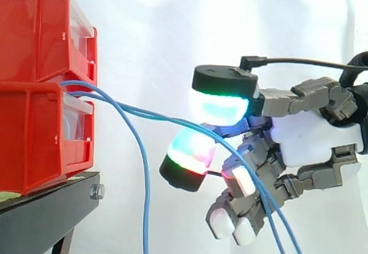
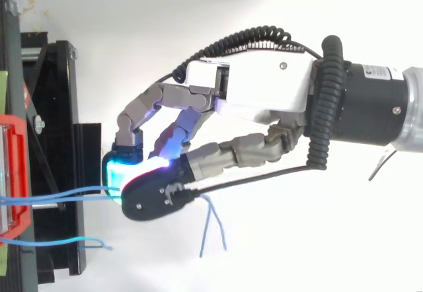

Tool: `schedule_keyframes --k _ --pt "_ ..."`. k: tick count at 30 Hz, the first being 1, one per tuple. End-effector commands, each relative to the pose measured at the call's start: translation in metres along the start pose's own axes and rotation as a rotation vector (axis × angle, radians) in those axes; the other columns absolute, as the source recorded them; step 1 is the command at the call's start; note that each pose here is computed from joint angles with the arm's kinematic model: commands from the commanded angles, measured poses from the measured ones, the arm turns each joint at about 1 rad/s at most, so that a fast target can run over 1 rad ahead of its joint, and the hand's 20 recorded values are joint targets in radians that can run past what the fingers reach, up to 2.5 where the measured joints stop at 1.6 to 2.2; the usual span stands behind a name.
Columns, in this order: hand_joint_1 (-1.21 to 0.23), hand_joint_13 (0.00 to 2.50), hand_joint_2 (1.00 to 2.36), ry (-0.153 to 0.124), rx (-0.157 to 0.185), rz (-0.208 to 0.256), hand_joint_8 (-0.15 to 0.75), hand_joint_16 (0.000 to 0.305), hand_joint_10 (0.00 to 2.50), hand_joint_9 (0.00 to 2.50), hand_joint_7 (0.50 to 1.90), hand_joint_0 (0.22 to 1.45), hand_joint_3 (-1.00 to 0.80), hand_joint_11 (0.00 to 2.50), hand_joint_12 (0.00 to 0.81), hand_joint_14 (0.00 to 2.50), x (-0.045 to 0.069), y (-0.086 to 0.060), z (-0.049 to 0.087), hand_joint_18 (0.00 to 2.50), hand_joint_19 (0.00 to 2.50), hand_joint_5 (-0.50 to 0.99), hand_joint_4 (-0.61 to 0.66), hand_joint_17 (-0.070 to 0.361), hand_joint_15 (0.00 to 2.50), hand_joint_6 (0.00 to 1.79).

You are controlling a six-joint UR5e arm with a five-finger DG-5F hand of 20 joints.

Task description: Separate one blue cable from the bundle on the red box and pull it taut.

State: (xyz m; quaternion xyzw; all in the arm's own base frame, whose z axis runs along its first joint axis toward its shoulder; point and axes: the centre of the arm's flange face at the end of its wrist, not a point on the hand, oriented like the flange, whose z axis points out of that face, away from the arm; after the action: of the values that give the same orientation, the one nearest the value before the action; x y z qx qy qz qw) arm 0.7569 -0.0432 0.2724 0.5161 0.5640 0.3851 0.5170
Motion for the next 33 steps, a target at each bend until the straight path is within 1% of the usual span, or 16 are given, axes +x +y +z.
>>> schedule_keyframes --k 1,5,6,9,11,16,26,27,28,33 --pt "-0.4 0.87 1.0 0.0 0.0 0.0 0.205 0.043 0.02 1.19 0.86 0.57 -0.49 0.57 0.314 0.02 0.0003 0.0003 -0.0002 0.71 0.56 -0.12 0.06 0.097 0.46 0.86" --pt "-0.36 0.88 1.0 0.0 0.0 0.002 0.209 0.044 0.02 1.21 0.88 0.55 -0.5 0.57 0.32 0.02 0.0003 0.0003 -0.0002 0.71 0.56 -0.11 0.05 0.1 0.46 0.84" --pt "-0.32 0.88 1.0 0.001 0.001 0.001 0.215 0.045 0.02 1.21 0.89 0.54 -0.5 0.57 0.321 0.02 0.0005 -0.0007 0.0002 0.71 0.57 -0.11 0.05 0.101 0.45 0.84" --pt "-0.27 0.89 1.0 -0.001 0.0 0.002 0.213 0.046 0.02 1.22 0.9 0.54 -0.5 0.57 0.33 0.02 -0.0009 0.0001 -0.0001 0.71 0.57 -0.11 0.06 0.103 0.45 0.83" --pt "-0.26 0.89 1.0 0.001 0.003 0.001 0.212 0.046 0.02 1.23 0.91 0.54 -0.5 0.57 0.33 0.02 0.0003 0.0 -0.0005 0.71 0.57 -0.1 0.05 0.104 0.46 0.83" --pt "-0.27 0.89 1.0 0.005 0.02 -0.002 0.21 0.046 0.02 1.23 0.92 0.54 -0.5 0.57 0.333 0.02 0.0002 -0.0017 -0.0023 0.71 0.57 -0.1 0.06 0.104 0.45 0.83" --pt "-0.3 0.9 1.0 0.004 0.022 0.002 0.219 0.046 0.02 1.24 0.92 0.54 -0.5 0.57 0.332 0.02 0.0 -0.0019 -0.0024 0.72 0.56 -0.1 0.06 0.103 0.46 0.83" --pt "-0.34 0.9 1.0 0.004 0.025 0.001 0.222 0.046 0.02 1.24 0.92 0.54 -0.5 0.57 0.334 0.02 0.0003 -0.0031 -0.0022 0.72 0.56 -0.1 0.06 0.103 0.45 0.83" --pt "-0.34 0.9 1.0 0.004 0.023 0.002 0.222 0.046 0.02 1.24 0.92 0.54 -0.5 0.58 0.332 0.02 -0.001 -0.0022 -0.0025 0.72 0.56 -0.1 0.06 0.102 0.46 0.83" --pt "-0.38 0.9 1.0 0.005 0.023 0.002 0.219 0.046 0.02 1.23 0.92 0.54 -0.5 0.57 0.33 0.02 0.0002 -0.002 -0.0026 0.73 0.56 -0.1 0.06 0.103 0.46 0.83"
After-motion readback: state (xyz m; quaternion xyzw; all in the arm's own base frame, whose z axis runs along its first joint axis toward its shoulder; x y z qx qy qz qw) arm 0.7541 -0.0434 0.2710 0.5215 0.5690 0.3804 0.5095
